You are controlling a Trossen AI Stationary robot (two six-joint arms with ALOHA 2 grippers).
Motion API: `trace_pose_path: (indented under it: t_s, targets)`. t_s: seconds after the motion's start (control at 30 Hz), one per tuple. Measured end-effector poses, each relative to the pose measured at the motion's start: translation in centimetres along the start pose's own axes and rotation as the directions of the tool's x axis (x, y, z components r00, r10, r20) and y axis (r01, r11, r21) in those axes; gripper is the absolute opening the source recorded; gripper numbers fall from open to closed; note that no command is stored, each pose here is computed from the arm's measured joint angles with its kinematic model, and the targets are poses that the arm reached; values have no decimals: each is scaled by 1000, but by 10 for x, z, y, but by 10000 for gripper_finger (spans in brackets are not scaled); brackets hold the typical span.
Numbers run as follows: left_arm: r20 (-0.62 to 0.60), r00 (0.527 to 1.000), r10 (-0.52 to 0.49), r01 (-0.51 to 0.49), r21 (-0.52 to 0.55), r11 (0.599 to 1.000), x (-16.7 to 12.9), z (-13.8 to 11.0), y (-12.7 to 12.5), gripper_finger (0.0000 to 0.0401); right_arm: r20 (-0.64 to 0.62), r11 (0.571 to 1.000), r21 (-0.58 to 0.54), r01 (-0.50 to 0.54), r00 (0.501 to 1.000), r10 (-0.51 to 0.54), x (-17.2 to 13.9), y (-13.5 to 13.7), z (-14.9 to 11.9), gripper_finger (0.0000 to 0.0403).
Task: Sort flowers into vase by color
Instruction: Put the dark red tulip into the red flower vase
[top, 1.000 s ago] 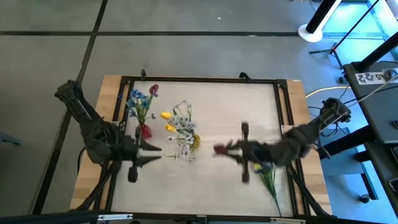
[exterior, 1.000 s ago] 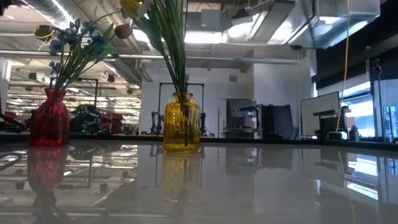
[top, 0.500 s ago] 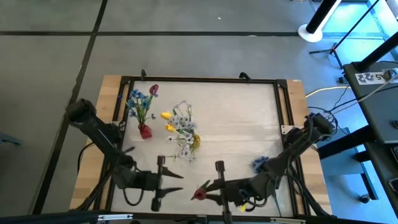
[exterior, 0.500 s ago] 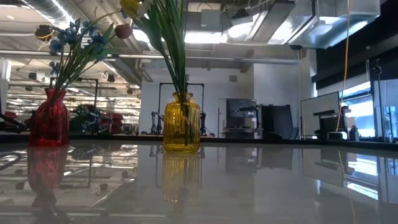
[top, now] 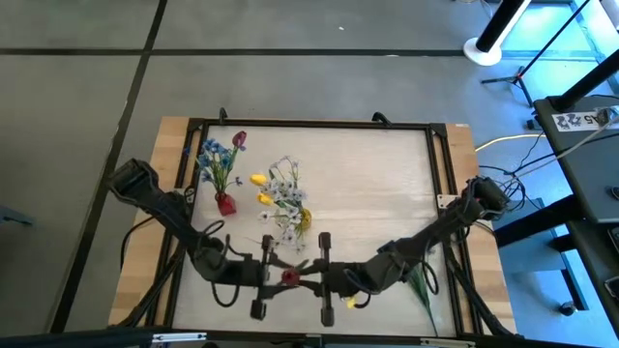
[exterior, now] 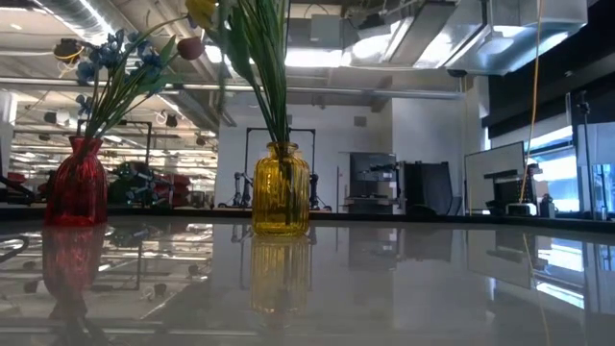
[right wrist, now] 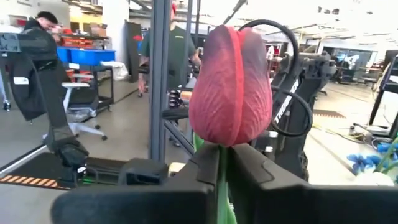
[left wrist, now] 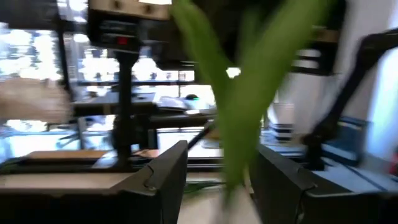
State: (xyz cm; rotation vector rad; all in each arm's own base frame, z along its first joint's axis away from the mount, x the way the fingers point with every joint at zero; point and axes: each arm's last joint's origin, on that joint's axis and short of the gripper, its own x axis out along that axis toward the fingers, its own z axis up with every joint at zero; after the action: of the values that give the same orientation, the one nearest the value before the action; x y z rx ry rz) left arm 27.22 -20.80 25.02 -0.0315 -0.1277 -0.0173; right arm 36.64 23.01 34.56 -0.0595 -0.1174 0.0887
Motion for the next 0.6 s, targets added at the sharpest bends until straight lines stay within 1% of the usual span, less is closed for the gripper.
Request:
trace_pose_path:
  t_s: [0.07,0.13,0.23,0.3,0.33,0.37,0.47,0.53,0.6]
  targets:
    - [-3,999,55,-55,9,998,2,0,4,155,-9,1000,-6,16,1000,-16,0,0,-1,24]
    - [-8,993,120,-120,16,993,1,0,5,136,-29,999,-26,38,999,-39,0,-1,-3,26]
    - [-12,981,194,-194,18,981,-2,2,5,86,-55,993,-47,109,992,-111,0,-3,-5,34]
    - [-9,978,209,-209,29,978,-4,4,4,40,-65,990,-77,117,990,-122,0,-3,-6,46]
    - [-10,979,205,-205,30,978,-5,4,3,22,-69,989,-87,123,989,-129,0,-3,-6,55]
    - [-11,980,199,-199,32,980,-5,4,2,13,-73,988,-97,123,989,-130,0,-4,-7,67]
    - [-6,991,137,-137,28,990,-8,5,-3,11,-92,988,-112,108,989,-119,-1,-2,-9,113]
    - [-4,996,93,-92,27,995,-11,6,-9,7,-103,988,-120,95,989,-108,-1,-1,-10,150]
    - [0,998,69,-69,41,997,-15,9,-16,5,-109,989,-123,79,990,-93,-4,4,-10,191]
